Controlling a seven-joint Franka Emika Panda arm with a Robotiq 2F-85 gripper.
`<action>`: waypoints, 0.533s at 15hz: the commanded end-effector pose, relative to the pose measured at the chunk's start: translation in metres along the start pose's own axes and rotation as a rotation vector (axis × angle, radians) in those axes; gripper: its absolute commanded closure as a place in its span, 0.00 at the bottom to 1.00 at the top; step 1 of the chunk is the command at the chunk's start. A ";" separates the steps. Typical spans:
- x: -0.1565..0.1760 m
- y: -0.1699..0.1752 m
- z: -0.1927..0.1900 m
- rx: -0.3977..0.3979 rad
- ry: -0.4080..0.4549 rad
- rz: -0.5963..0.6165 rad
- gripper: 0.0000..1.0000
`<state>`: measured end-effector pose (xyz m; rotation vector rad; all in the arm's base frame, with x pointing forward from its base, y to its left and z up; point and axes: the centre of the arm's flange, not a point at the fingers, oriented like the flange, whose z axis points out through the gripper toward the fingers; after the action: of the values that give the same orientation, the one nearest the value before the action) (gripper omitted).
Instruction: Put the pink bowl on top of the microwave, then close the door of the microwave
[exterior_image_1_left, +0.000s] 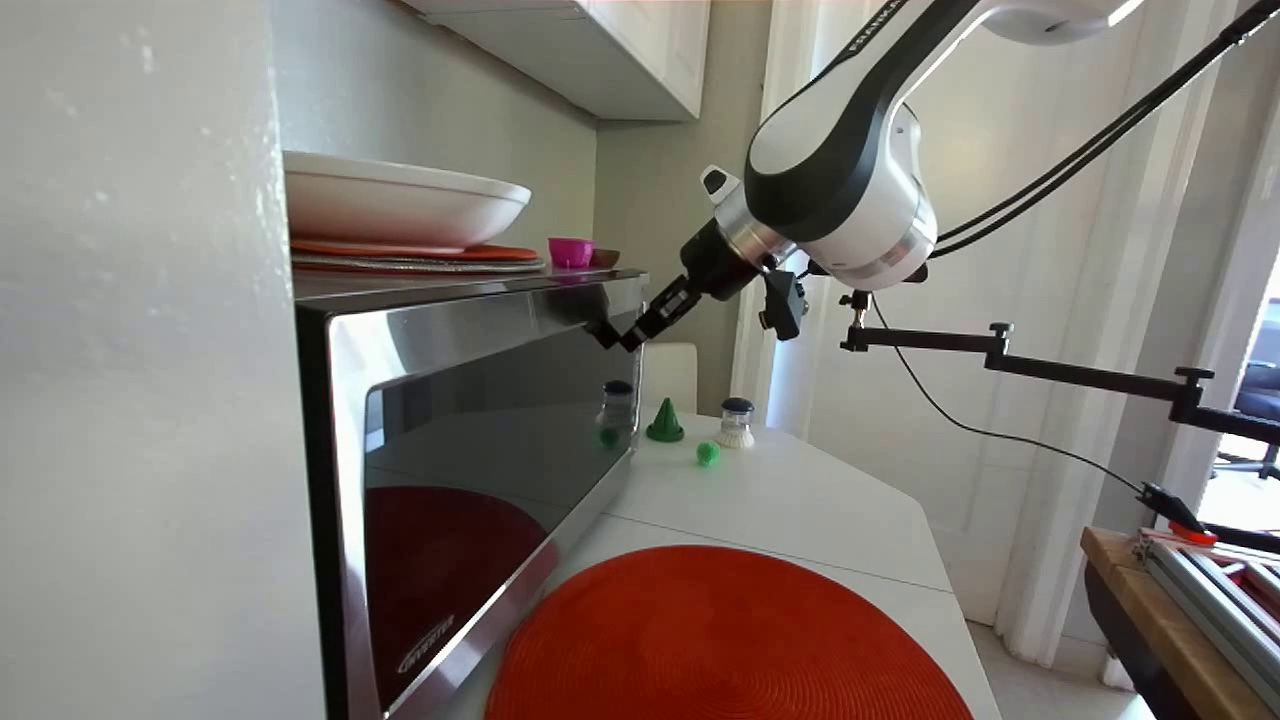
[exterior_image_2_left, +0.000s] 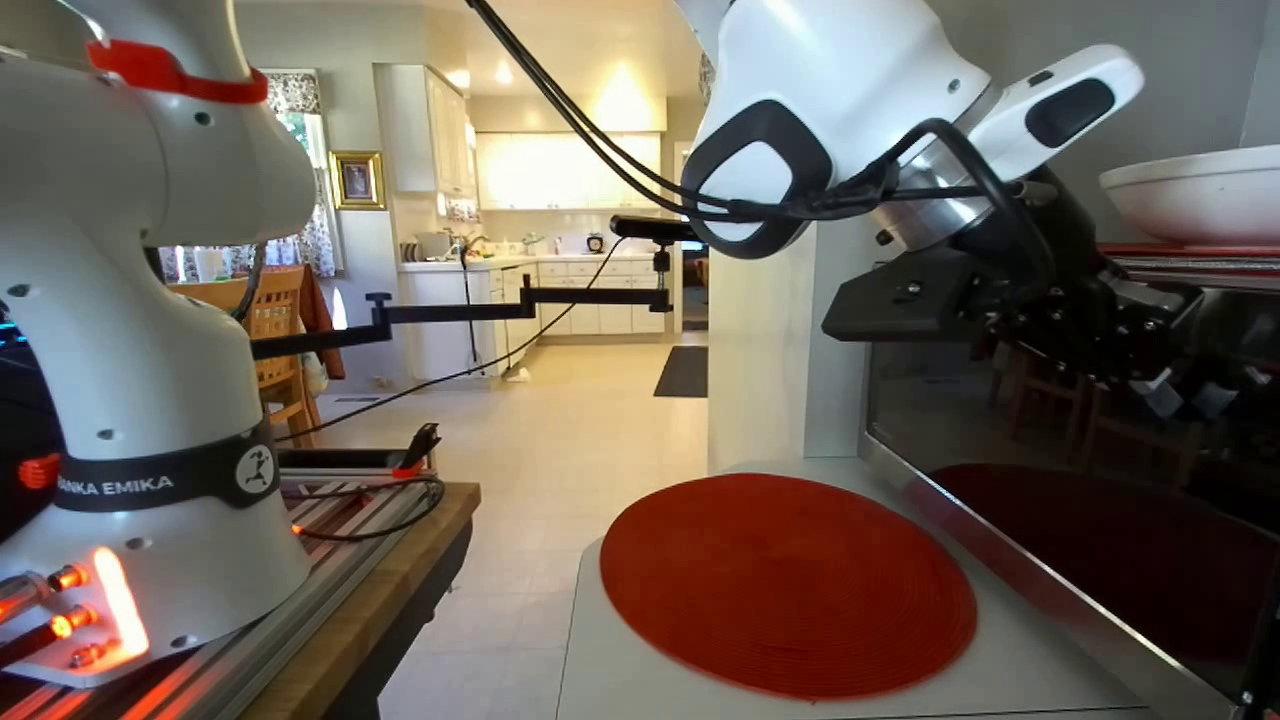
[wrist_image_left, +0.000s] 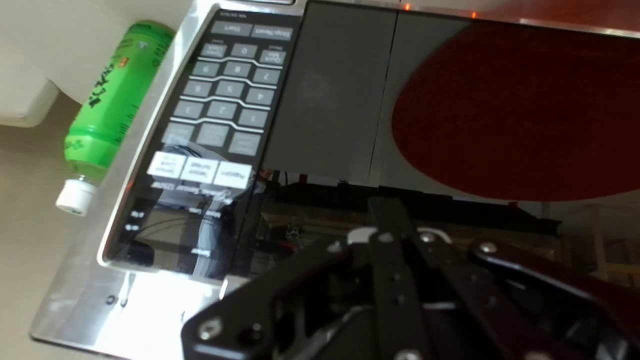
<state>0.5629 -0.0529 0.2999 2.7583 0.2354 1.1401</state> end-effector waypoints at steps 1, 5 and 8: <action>0.028 0.011 -0.029 0.090 -0.103 0.063 1.00; 0.034 0.013 -0.051 0.115 -0.089 0.034 1.00; 0.036 0.014 -0.061 0.122 -0.081 0.028 1.00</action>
<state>0.5627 -0.0529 0.3000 2.7589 0.2359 1.1393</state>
